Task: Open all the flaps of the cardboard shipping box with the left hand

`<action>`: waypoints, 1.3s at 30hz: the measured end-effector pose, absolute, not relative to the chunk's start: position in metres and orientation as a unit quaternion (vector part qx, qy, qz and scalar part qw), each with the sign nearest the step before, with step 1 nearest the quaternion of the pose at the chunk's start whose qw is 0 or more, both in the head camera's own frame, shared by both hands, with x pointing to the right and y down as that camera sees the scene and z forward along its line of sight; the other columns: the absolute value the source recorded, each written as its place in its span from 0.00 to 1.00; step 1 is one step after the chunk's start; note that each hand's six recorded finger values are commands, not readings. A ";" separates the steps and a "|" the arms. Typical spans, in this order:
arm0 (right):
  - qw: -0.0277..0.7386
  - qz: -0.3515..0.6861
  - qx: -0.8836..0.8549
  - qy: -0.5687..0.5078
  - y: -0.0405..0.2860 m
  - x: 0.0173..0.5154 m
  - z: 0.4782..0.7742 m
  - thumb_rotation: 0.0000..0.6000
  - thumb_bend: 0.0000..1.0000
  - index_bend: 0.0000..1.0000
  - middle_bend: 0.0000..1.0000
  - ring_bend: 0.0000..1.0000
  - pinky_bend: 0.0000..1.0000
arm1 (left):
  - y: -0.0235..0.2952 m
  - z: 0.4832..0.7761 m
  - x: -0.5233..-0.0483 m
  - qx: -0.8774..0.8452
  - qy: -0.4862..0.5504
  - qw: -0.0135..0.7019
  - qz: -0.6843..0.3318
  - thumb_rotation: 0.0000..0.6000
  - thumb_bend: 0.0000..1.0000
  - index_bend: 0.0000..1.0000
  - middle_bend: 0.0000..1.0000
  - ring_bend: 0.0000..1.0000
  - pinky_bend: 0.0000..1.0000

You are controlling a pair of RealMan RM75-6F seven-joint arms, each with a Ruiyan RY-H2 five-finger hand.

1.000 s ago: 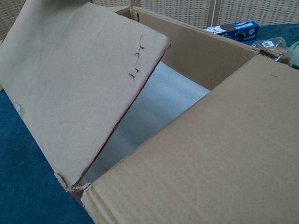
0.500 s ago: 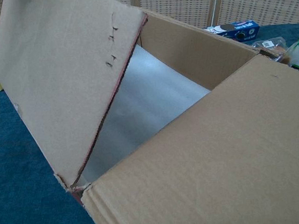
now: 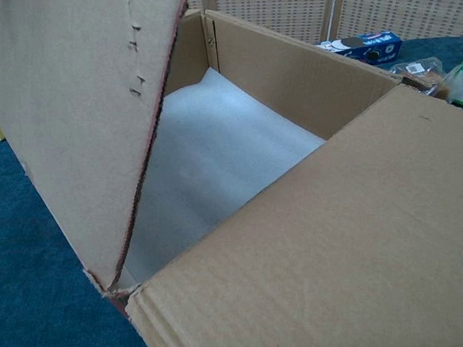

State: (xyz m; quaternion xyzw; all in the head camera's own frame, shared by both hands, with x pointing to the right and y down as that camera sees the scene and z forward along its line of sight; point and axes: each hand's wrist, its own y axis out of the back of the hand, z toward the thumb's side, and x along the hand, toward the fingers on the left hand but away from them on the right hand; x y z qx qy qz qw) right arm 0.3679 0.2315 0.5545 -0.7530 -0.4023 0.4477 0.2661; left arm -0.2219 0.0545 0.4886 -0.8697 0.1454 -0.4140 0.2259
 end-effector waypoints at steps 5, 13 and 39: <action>0.266 0.448 -0.752 -0.404 0.231 0.369 0.554 1.00 0.04 0.00 0.00 0.00 0.11 | 0.057 0.488 -0.224 -0.871 0.138 0.223 -0.416 0.31 0.00 0.74 0.49 0.30 0.40; 0.266 0.449 -0.751 -0.404 0.230 0.369 0.554 1.00 0.04 0.00 0.00 0.00 0.11 | 0.061 0.482 -0.229 -0.872 0.131 0.224 -0.416 0.31 0.00 0.77 0.50 0.30 0.39; 0.268 0.456 -0.752 -0.393 0.233 0.364 0.561 1.00 0.04 0.00 0.00 0.00 0.11 | 0.113 0.450 -0.271 -0.898 0.049 0.205 -0.387 0.31 0.00 0.77 0.50 0.31 0.39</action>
